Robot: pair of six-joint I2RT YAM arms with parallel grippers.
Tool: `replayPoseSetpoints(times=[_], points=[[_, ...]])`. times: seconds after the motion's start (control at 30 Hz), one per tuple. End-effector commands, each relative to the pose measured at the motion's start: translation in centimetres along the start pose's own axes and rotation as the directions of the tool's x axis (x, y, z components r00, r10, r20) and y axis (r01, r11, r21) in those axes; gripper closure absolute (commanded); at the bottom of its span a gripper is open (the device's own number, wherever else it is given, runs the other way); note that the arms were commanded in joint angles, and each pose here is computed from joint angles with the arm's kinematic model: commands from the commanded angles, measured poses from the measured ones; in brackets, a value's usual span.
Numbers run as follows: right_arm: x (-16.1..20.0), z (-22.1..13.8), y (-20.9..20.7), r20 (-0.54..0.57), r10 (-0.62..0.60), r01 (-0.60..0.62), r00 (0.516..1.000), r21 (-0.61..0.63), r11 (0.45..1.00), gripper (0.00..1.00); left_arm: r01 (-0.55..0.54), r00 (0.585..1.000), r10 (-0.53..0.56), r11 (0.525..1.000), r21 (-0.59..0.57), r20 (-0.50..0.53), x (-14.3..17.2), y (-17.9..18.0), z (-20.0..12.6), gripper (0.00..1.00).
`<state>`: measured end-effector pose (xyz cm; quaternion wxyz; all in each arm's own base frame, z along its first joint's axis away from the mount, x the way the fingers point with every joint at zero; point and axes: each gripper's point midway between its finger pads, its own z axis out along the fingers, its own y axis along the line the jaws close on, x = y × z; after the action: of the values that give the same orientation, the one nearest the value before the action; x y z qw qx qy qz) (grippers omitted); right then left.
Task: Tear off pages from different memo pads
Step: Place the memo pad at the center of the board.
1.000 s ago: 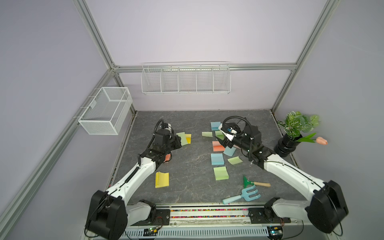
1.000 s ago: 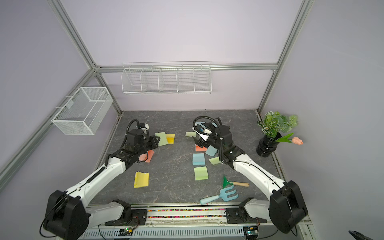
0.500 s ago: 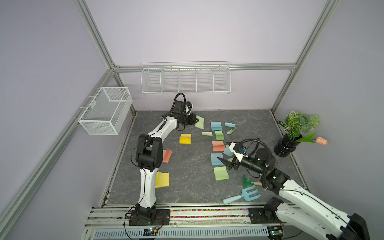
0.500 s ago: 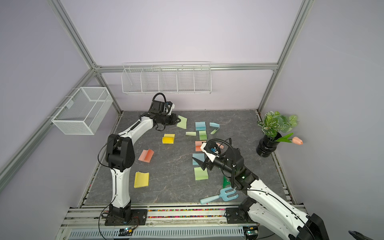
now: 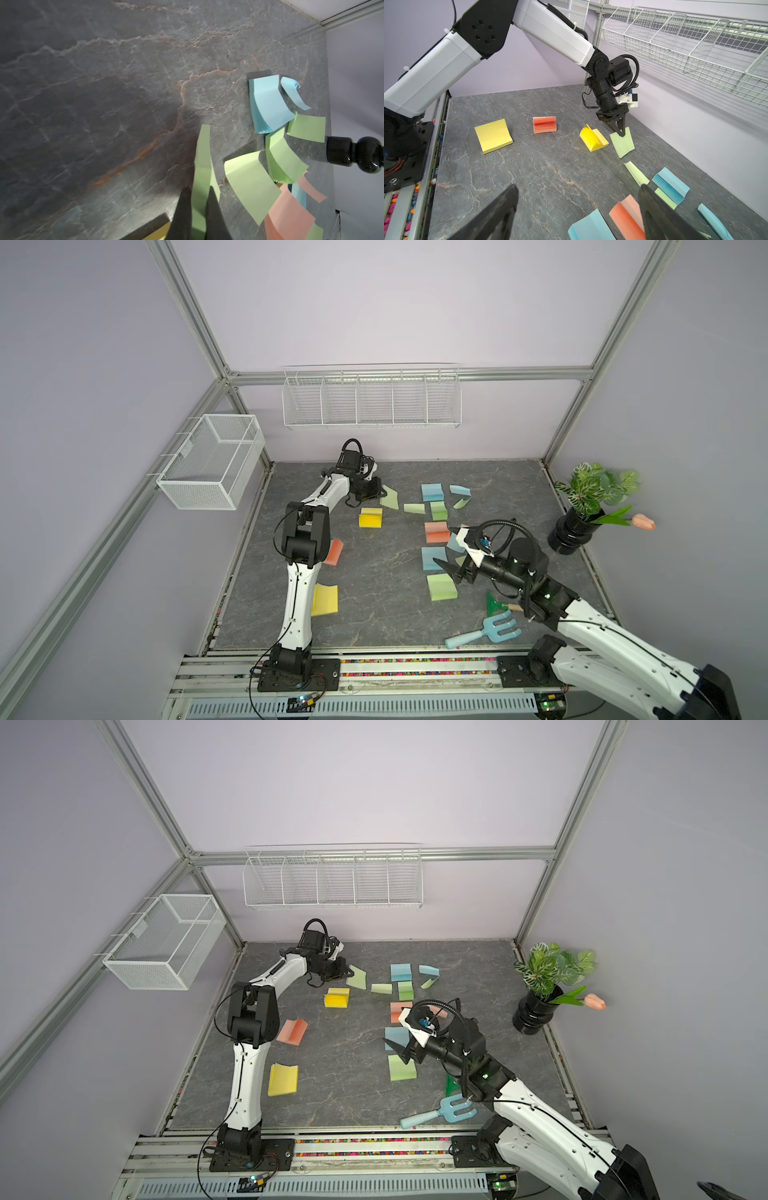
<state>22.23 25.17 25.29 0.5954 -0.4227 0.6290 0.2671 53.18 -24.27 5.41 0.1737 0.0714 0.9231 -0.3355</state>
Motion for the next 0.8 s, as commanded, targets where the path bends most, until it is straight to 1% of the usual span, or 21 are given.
replayPoseSetpoints(times=[0.0,0.17,0.2,0.23,0.27,0.37,0.4,0.53,0.63,0.7,0.77], points=[[0.9,0.0,0.6,-0.018,0.000,0.000,1.000,-0.014,1.000,0.09,0.031,0.997,-0.030,0.999,0.011,-0.072,2.9,1.3,0.4,1.00],[0.8,-0.2,0.7,-0.016,-0.006,0.005,1.000,-0.016,1.000,0.09,0.052,0.992,-0.051,0.999,0.004,-0.119,5.2,2.2,1.1,1.00],[0.8,-0.2,0.6,-0.016,-0.007,0.007,1.000,-0.015,1.000,0.09,0.054,0.991,-0.054,0.999,-0.001,-0.122,5.5,2.3,1.0,0.93],[0.8,-0.3,0.7,-0.018,-0.007,0.007,1.000,-0.016,1.000,0.08,0.051,0.991,-0.052,0.999,-0.011,-0.121,5.7,2.3,1.0,0.81],[0.9,-0.3,0.8,-0.018,-0.007,0.006,1.000,-0.020,1.000,0.08,0.055,0.992,-0.058,0.998,-0.029,-0.113,5.9,2.6,0.8,0.72],[1.1,-0.3,1.0,-0.021,-0.007,0.006,1.000,-0.030,1.000,0.08,0.069,0.995,-0.075,0.993,-0.091,-0.061,6.3,3.3,-0.2,0.54],[1.1,-0.4,1.1,-0.020,-0.007,0.007,1.000,-0.032,0.999,0.08,0.075,0.996,-0.080,0.992,-0.105,-0.043,6.5,3.4,-0.6,0.50],[0.9,-0.6,1.4,-0.014,-0.011,0.011,1.000,-0.041,0.999,0.08,0.104,0.995,-0.102,0.985,-0.135,0.020,7.3,3.6,-2.0,0.42],[0.8,-0.6,1.5,-0.010,-0.014,0.013,1.000,-0.045,0.999,0.08,0.146,0.989,-0.138,0.976,-0.159,0.058,8.1,4.0,-2.7,0.41],[1.0,-0.6,1.6,-0.014,-0.012,0.012,1.000,-0.049,0.999,0.08,0.194,0.980,-0.183,0.966,-0.169,0.076,9.3,4.4,-2.9,0.41],[1.0,-0.6,1.7,-0.013,-0.013,0.013,1.000,-0.050,0.999,0.08,0.217,0.974,-0.206,0.966,-0.138,0.092,10.3,3.7,-2.8,0.41]])
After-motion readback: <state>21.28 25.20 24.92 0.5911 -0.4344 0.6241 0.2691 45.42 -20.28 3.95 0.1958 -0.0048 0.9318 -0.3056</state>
